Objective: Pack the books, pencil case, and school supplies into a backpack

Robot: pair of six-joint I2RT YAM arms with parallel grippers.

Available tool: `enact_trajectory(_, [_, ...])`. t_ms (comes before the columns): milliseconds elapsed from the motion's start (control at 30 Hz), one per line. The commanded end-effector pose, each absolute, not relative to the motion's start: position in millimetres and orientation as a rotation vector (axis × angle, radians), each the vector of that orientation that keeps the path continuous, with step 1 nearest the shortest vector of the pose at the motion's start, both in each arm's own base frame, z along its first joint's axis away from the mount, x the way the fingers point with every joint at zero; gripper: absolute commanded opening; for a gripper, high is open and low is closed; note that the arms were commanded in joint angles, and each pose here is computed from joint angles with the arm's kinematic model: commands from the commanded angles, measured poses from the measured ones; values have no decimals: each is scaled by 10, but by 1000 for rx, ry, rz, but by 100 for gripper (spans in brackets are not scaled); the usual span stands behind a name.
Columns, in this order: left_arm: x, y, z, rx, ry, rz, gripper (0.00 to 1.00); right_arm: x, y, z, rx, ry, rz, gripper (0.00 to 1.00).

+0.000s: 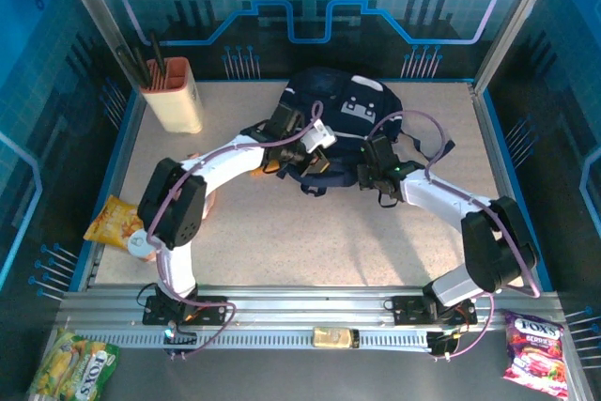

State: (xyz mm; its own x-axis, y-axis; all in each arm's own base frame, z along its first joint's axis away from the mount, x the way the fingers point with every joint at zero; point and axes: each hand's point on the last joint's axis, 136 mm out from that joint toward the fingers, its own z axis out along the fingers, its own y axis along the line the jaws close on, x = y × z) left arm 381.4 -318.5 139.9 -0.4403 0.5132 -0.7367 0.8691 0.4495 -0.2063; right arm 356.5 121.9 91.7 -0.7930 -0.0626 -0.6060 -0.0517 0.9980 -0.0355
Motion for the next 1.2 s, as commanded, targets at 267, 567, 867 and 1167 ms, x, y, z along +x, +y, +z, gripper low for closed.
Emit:
enact_trajectory(267, [3630,-2949,2400,1061,1868,-963,0,3997,837,1222,-6,2346,-161,13])
enact_trajectory(567, [3604,-2911,2403,1053,1867,-975,0,4314,610,1002,225,2385,-41,16])
enact_trajectory(867, [3554,-2938,2360,1073,1868,-1006,0,4254,513,905,355,2470,139,30])
enact_trajectory(1167, [3441,-3409,2082,1173,1918,-1005,1,3766,608,1549,380,2312,359,66])
